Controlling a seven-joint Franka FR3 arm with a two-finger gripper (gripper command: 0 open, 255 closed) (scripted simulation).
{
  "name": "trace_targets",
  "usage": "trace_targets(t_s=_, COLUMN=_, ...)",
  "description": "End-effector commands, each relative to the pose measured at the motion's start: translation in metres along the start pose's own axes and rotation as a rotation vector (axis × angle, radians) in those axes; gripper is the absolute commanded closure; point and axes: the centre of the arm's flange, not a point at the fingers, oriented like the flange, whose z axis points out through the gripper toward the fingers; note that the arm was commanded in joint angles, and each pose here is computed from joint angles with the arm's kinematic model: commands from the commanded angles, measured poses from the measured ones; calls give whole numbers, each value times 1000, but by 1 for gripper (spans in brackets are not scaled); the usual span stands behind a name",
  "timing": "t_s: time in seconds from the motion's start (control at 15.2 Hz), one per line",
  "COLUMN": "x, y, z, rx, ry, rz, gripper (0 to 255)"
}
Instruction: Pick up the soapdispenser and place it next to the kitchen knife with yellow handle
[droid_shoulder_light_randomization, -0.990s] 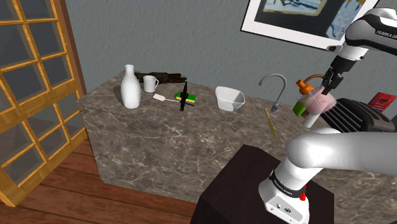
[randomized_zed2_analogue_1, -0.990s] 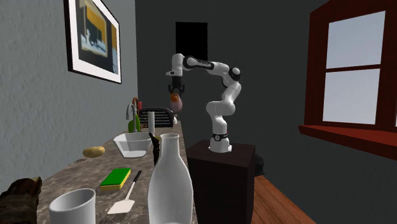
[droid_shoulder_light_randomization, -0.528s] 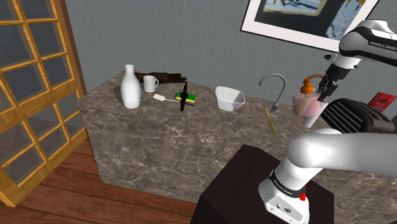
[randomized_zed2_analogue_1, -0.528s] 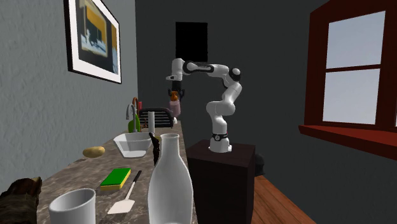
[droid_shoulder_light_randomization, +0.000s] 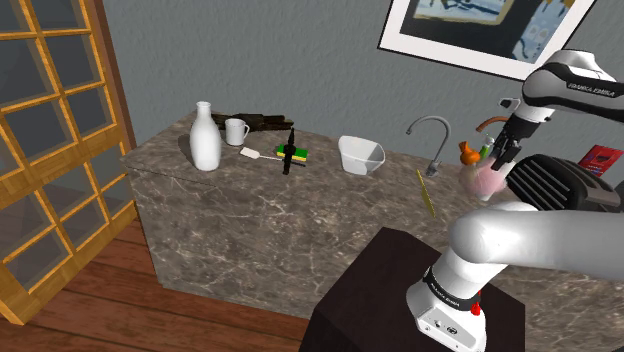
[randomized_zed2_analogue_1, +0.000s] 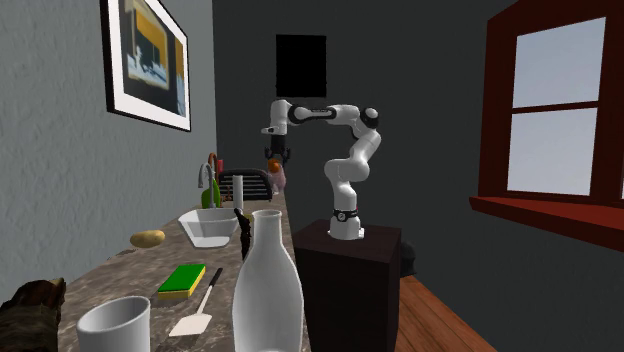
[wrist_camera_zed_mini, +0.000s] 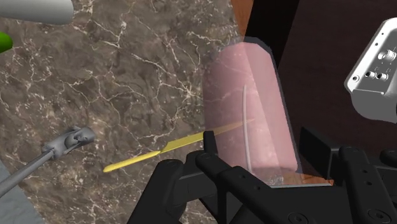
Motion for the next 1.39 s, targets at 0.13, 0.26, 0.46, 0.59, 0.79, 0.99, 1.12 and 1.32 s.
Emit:
trace_targets(t_s=0.13, x=0, y=-1, z=22, rx=-1, ry=0, rz=0, gripper=255)
trace_targets(t_s=0.26, x=0, y=-1, z=33, rx=-1, ry=0, rz=0, gripper=255)
trace_targets(t_s=0.46, x=0, y=-2, z=48, rx=-1, ry=0, rz=0, gripper=255)
trace_targets(t_s=0.59, x=0, y=-2, z=59, rx=-1, ry=0, rz=0, gripper=255)
trace_targets(t_s=0.79, x=0, y=-3, z=75, rx=-1, ry=0, rz=0, gripper=255)
trace_targets(t_s=0.99, x=0, y=-4, z=91, rx=-1, ry=0, rz=0, gripper=255)
trace_targets(t_s=1.12, x=0, y=-4, z=101, rx=-1, ry=0, rz=0, gripper=255)
trace_targets(t_s=1.32, x=0, y=-5, z=117, rx=-1, ry=0, rz=0, gripper=255)
